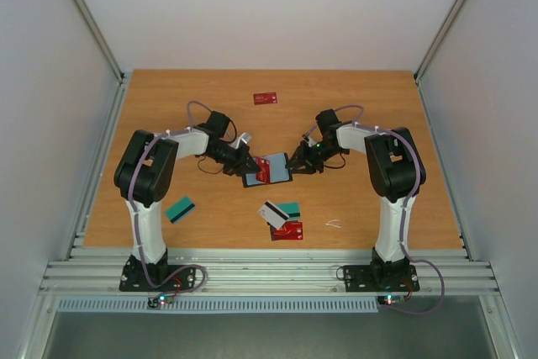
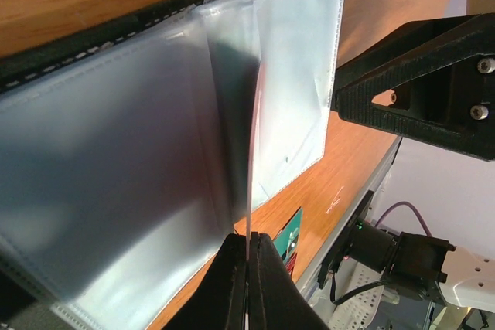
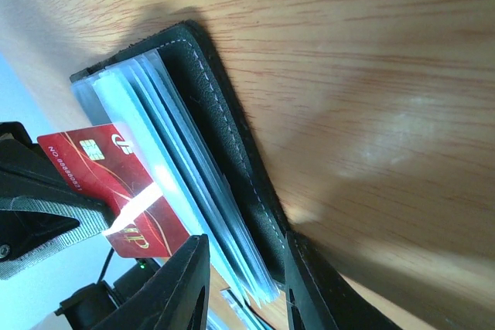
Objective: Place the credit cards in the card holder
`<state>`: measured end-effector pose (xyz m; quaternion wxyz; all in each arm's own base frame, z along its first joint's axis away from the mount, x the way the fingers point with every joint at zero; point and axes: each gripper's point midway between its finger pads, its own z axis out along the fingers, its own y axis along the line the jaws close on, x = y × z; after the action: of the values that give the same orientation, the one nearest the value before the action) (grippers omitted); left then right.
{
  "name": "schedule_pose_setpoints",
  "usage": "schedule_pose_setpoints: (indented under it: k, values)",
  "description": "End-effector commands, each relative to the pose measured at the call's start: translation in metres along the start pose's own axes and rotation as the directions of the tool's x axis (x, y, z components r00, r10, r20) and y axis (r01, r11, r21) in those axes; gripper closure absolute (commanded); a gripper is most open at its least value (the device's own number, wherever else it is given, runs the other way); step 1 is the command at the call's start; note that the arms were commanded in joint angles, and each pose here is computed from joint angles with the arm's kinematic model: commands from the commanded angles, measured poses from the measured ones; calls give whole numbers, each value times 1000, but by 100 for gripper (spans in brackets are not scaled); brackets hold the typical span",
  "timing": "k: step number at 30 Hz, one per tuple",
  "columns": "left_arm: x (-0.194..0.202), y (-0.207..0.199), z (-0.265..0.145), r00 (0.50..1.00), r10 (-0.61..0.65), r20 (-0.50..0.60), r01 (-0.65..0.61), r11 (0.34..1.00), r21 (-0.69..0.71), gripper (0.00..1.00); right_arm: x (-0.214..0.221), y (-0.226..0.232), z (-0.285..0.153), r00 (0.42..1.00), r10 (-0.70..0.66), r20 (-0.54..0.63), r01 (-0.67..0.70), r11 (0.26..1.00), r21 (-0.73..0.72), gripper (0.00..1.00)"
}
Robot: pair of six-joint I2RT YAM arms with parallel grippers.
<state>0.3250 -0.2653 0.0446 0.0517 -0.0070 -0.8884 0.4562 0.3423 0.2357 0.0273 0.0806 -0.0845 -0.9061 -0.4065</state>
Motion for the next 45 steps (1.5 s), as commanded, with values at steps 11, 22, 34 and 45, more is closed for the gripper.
schedule_pose_setpoints:
  k: [11, 22, 34, 45]
  values:
    - [-12, -6, 2, 995, 93, 20, -93, 995, 27, 100, 0, -7, 5, 1000, 8, -28, -8, 1000, 11, 71]
    - [-21, -5, 5, 992, 119, 48, -120, 993, 12, 100, 2, -9, 6, 999, 17, -35, -16, 1000, 15, 71]
    - [-24, -5, 16, 992, 112, 50, -114, 993, 34, 100, 4, -6, 5, 999, 26, -33, -26, 1000, 4, 72]
    - [-24, -9, 30, 995, 82, 51, -85, 995, 55, 100, 12, -5, 11, 998, 44, -42, -44, 999, -5, 73]
